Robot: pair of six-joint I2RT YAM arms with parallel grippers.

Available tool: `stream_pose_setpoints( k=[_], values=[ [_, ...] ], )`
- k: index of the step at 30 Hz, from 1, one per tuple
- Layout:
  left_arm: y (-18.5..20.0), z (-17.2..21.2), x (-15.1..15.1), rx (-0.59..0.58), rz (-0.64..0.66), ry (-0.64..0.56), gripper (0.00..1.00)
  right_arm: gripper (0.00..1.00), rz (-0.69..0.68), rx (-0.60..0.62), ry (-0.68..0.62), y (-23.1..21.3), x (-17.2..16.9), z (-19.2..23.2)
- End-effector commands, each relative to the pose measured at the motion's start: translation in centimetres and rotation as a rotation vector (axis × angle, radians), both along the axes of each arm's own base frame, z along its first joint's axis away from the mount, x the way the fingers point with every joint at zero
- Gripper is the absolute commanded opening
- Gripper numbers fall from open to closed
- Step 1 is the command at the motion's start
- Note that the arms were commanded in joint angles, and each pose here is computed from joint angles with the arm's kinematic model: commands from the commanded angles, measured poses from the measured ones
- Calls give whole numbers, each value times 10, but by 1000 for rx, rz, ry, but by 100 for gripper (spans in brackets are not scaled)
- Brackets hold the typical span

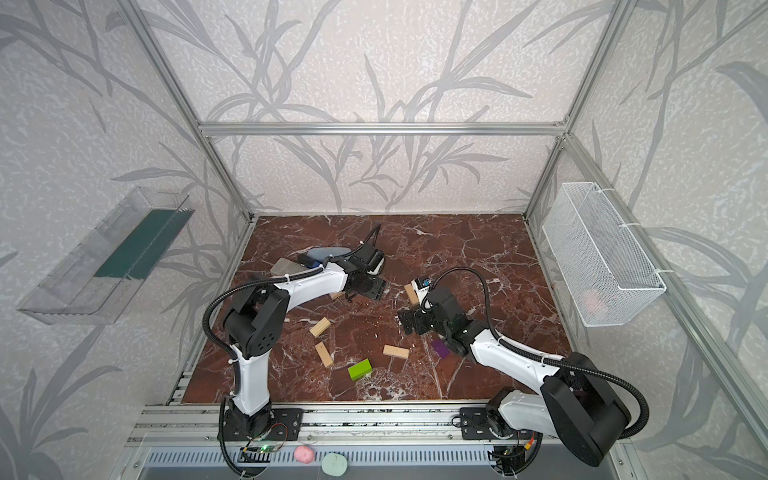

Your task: Build the wood block tower

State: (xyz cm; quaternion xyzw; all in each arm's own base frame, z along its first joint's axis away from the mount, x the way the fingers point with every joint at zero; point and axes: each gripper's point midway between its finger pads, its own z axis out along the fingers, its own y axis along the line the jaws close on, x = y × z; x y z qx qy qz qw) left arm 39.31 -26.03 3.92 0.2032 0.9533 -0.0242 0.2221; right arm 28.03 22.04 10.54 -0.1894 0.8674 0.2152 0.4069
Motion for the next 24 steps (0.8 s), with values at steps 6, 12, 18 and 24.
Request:
stream_pose_setpoints(
  k=[6,12,18,24],
  values=[
    [0,-8,9,72,12,1,66,99,-7,14,-50,-1,0,11],
    [-4,-16,13,77,42,35,61,99,-14,12,-59,-2,1,12],
    [-9,-22,9,47,69,81,52,99,-11,12,-58,-2,1,11],
    [-2,-24,0,65,138,127,45,99,-7,14,-56,-1,0,11]
  ],
)
